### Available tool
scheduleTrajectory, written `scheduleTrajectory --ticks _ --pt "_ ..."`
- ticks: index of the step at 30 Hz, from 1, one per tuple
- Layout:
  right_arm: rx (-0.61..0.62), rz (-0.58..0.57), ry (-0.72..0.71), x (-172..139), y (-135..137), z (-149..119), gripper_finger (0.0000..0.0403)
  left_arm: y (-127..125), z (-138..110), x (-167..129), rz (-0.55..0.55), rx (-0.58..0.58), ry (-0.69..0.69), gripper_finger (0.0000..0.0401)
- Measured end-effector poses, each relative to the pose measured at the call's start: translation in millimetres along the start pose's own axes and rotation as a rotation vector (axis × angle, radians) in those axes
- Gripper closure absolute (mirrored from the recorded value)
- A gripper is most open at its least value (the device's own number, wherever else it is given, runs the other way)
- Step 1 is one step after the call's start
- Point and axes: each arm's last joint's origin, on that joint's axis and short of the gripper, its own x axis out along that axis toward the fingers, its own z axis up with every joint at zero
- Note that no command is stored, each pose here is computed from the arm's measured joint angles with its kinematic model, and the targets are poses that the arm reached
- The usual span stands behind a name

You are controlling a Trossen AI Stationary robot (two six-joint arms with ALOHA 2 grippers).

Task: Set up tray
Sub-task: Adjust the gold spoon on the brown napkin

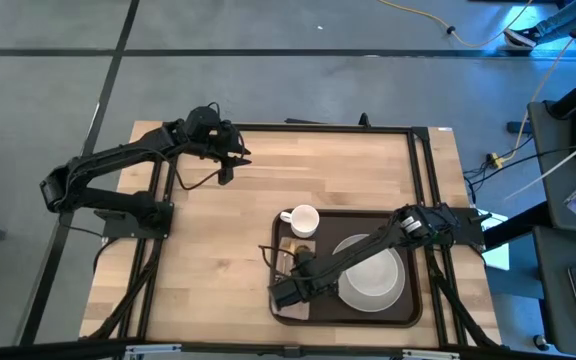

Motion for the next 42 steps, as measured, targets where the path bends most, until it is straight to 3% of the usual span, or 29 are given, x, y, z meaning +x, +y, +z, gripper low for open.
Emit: scheduleTrajectory --ticks 16,23,42 --pt "0.027 0.013 -0.045 6 3 13 0.0389 0 0 0 0.0 0.0 0.0 0.0274" --pt "0.036 0.074 -0.014 18 7 14 0.0389 0 0 0 0.0 -0.001 0.0 0.0274" --pt "0.053 0.029 -0.032 20 1 16 0.0381 0 0 0 0.0 -0.001 0.0 0.0274"
